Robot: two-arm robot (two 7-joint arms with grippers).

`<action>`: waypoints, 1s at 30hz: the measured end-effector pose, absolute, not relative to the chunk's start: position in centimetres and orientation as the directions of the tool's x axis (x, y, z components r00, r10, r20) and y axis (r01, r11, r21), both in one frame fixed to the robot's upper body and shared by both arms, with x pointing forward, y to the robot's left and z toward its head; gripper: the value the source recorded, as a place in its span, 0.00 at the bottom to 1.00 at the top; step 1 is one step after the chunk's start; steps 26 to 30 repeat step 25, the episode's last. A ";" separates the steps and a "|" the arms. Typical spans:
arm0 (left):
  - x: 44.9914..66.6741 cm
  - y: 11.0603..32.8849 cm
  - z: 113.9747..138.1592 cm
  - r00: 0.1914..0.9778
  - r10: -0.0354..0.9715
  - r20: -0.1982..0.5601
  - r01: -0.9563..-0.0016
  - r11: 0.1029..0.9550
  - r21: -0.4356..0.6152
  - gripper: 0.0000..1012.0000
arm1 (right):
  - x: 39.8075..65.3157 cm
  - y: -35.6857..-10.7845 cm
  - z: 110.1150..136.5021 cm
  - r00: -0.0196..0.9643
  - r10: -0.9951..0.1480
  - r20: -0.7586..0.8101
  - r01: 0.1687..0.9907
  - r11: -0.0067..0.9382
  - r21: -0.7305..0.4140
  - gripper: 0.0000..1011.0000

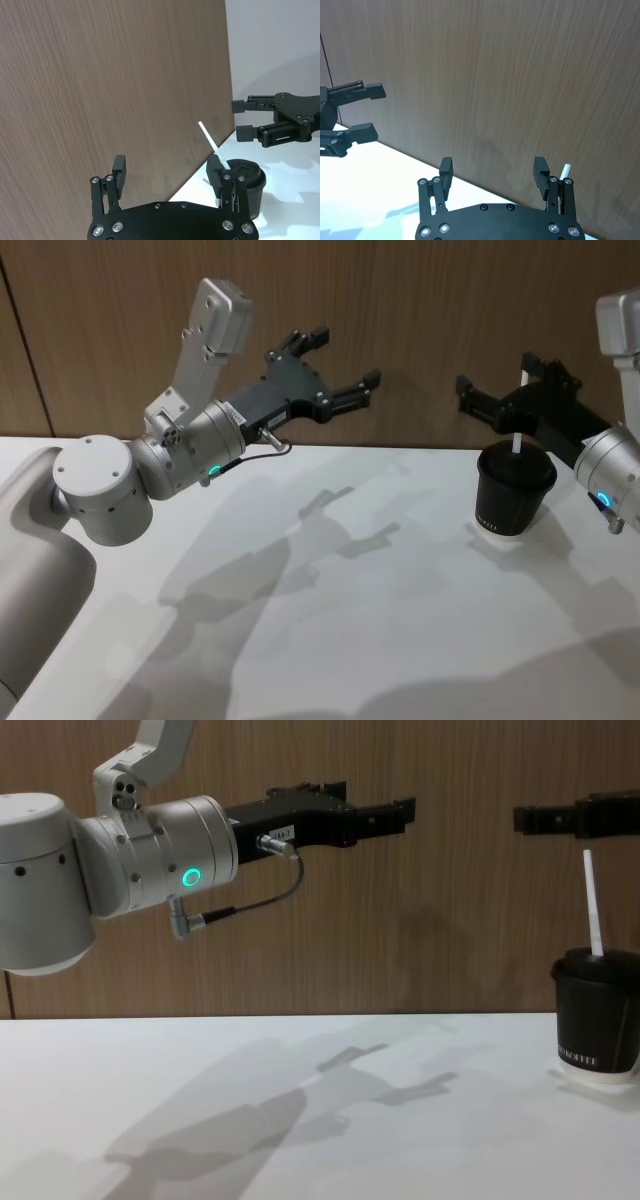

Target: Pick up the straw with one hand, pass it to the other hand, and insert it into the cup.

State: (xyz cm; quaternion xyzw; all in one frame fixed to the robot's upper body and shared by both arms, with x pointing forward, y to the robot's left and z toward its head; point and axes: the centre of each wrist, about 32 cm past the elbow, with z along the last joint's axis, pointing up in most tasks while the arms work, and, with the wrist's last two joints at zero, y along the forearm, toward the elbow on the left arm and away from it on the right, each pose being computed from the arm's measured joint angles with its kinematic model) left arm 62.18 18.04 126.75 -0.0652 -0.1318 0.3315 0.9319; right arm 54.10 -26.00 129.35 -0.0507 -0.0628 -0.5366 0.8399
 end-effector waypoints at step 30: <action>62.2 18.0 126.8 0.745 0.636 0.202 -0.601 0.771 -0.210 0.99 | 54.1 -26.0 129.3 0.417 -0.895 0.160 0.907 0.420 -0.018 0.99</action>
